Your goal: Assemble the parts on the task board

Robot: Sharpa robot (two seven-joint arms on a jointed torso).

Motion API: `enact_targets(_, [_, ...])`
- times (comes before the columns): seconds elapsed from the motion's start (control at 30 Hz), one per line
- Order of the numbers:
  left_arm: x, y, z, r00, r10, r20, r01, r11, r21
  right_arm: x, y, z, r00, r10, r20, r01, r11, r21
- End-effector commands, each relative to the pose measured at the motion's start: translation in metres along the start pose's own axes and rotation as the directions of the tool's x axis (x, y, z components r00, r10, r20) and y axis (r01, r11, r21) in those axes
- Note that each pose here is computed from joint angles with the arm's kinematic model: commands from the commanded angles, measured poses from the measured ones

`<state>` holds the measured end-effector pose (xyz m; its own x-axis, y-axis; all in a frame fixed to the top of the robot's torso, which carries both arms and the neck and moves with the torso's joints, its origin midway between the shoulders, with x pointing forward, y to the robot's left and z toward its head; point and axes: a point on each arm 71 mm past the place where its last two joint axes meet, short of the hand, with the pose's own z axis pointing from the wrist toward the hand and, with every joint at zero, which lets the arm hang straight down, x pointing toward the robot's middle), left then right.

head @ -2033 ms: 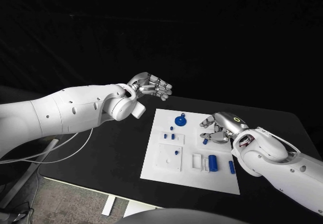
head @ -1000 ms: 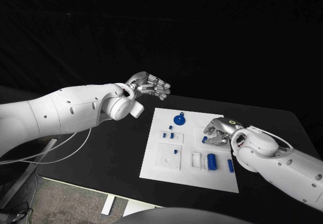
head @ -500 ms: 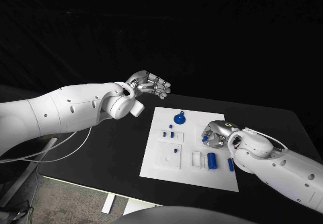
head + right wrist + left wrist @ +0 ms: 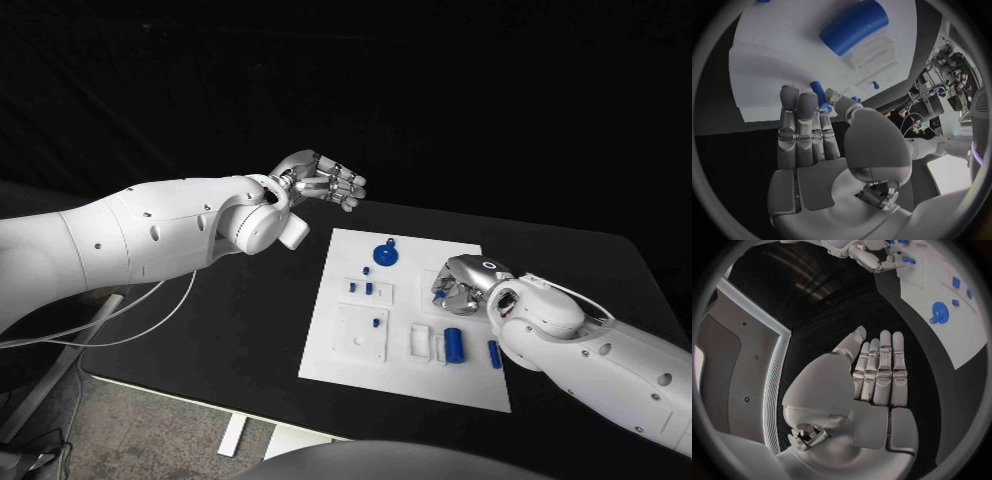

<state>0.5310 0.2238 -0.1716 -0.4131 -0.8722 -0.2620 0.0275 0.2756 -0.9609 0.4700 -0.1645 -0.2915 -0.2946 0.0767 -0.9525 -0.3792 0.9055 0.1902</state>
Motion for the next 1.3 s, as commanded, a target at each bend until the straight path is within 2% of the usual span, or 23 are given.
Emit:
enact_targets(0.03, [0.0014,-0.0016,0.0005,1.0,-0.009,-0.012,0.009,1.0,0.006,-0.006,0.004,-0.001,0.996,-0.005,0.085,0.006,1.0,-0.016])
enact_targets(0.27, [0.0008,-0.0014,0.0005,1.0,-0.008,-0.011,0.008,1.0,0.005,-0.012,0.006,-0.005,0.991,0.006,0.137,-0.002,1.0,-0.031])
enact_targets(0.47, [-0.0006,-0.0009,0.0004,1.0,-0.007,-0.007,0.007,1.0,0.004,-0.027,0.01,-0.012,0.985,0.042,0.168,-0.033,0.998,-0.05])
enact_targets(0.63, [-0.0017,-0.0005,0.0002,1.0,-0.007,-0.004,0.007,1.0,0.003,-0.04,0.024,-0.019,0.979,0.094,0.18,-0.077,0.992,-0.099])
enact_targets(0.73, [-0.0014,-0.0006,0.0005,1.0,-0.007,-0.004,0.007,1.0,0.004,-0.042,0.035,-0.021,0.978,0.118,0.172,-0.096,0.987,-0.131])
enact_targets(0.9, [0.0003,-0.0011,0.0019,1.0,-0.007,-0.008,0.007,1.0,0.005,-0.036,0.059,-0.022,0.979,0.139,0.146,-0.11,0.975,-0.194])
enact_targets(1.13, [0.0045,-0.0022,0.0054,1.0,-0.009,-0.017,0.009,1.0,0.007,-0.015,0.099,-0.022,0.985,0.133,0.108,-0.097,0.953,-0.287])
enact_targets(1.3, [0.0077,-0.0031,0.0075,1.0,-0.011,-0.024,0.011,1.0,0.009,-0.001,0.118,-0.023,0.989,0.123,0.082,-0.089,0.94,-0.33])
